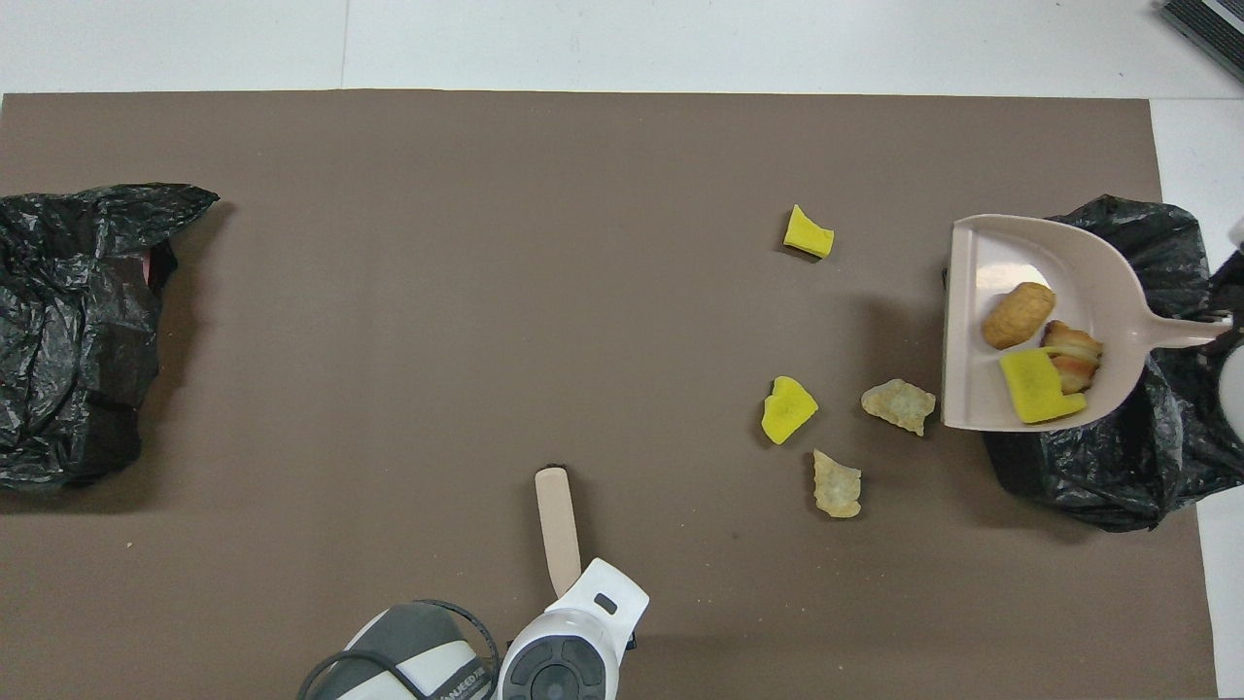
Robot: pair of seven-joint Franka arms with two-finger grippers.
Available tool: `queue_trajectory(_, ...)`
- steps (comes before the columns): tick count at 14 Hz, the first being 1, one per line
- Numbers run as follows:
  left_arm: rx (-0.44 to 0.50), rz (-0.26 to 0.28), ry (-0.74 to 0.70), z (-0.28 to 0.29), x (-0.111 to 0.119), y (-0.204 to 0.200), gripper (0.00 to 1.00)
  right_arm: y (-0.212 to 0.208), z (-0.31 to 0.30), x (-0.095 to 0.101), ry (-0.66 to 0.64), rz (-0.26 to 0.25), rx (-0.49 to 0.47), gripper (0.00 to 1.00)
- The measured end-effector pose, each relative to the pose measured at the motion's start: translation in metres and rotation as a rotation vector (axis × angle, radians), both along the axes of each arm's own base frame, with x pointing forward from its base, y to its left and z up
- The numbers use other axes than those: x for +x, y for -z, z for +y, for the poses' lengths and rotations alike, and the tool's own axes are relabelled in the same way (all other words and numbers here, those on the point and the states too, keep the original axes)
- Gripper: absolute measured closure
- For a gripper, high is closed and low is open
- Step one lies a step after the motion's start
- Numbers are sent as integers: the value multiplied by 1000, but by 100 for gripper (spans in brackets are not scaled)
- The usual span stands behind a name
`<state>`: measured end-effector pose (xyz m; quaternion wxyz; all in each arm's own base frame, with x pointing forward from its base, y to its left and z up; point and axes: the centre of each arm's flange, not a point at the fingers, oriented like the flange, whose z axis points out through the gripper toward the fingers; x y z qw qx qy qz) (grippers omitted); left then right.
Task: Sweep and dump trash in bin
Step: 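Carry the dustpan to the black bag with the right gripper, then tip the dustpan into the bag with the right gripper while the left gripper withdraws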
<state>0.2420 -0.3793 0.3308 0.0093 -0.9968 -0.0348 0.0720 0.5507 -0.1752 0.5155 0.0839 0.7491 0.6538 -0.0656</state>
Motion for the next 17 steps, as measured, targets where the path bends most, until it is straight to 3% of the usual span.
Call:
queue_trajectory(1,-1,0,-3,1,2,0,67,-2,-22,-5,-16,-7,-6,69)
queue_trajectory(3,-12,-6,-35,6,15,-4,45,-5,-55,-15,-36,-20,-31,69)
queue_trajectory(7,-56,-42,-176,34,81,-27,1,-10,-73,-14,-105,-37,-198,69)
queue_trajectory(11,-106,-96,-218,71,146,-54,0,5,-53,-19,-138,-30,-376,69)
queue_trajectory(14,-134,-139,-156,114,199,-67,0,11,-1,-25,-122,-56,-533,69)
queue_trajectory(17,-110,-188,-89,137,252,-82,0,7,43,-28,-142,-44,-639,69)
